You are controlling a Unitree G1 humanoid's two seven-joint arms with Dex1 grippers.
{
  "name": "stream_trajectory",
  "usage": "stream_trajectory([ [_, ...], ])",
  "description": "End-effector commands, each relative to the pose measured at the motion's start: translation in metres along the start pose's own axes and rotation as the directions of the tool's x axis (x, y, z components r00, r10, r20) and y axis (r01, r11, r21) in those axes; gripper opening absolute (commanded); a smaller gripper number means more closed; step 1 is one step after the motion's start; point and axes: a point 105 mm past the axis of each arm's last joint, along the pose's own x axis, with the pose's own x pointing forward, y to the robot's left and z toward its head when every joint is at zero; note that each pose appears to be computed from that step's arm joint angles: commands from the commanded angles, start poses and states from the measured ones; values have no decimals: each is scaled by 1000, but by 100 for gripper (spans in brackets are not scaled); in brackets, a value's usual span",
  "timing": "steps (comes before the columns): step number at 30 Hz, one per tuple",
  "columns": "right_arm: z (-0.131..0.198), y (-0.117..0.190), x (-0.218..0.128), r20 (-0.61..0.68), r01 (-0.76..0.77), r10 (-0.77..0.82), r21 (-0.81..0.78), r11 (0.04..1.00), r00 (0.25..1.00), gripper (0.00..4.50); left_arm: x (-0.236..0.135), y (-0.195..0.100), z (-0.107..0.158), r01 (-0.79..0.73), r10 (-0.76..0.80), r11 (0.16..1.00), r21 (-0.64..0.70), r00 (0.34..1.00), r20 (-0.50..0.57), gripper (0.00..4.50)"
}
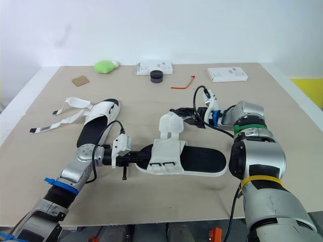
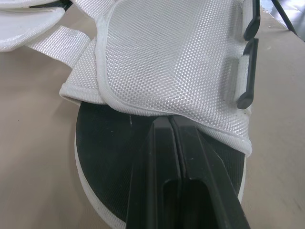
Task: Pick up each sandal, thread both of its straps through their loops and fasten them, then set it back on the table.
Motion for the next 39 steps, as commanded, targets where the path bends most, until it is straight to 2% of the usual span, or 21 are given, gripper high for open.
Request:
stream_trajectory([
  [1,8,3,0,54,-14,14,2,1000,998,446,-1,-17,-50,-2,-22,989,-145,987,-160,0],
  [11,18,3,6,145,-7,5,11,1000,989,446,-3,-20,-50,0,-23,989,-146,987,-162,0],
  [12,18,3,6,150,-8,6,16,1000,989,396,-2,-20,-50,0,-23,989,-145,987,-161,0],
  [13,17,3,7,143,-10,8,19,1000,990,383,-2,-19,-49,2,-25,989,-145,987,-160,0],
  [21,16,3,6,140,-18,15,19,1000,990,4,0,-19,-49,4,-26,990,-142,987,-158,0],
  [25,21,4,4,148,-9,13,-26,1000,989,4,2,-19,-48,9,-32,989,-146,988,-154,0],
  [28,22,6,2,124,-12,28,-130,991,992,4,3,-20,-49,12,-34,989,-147,988,-152,0],
  [31,23,13,-1,107,-49,65,-144,988,992,4,3,-20,-48,11,-34,989,-147,988,-151,0],
  [36,43,17,-12,179,-19,65,-249,968,982,4,4,-19,-48,12,-34,989,-145,988,-152,0],
  [39,45,19,-17,175,-34,90,-299,954,980,95,4,-19,-48,12,-35,989,-146,988,-152,0],
])
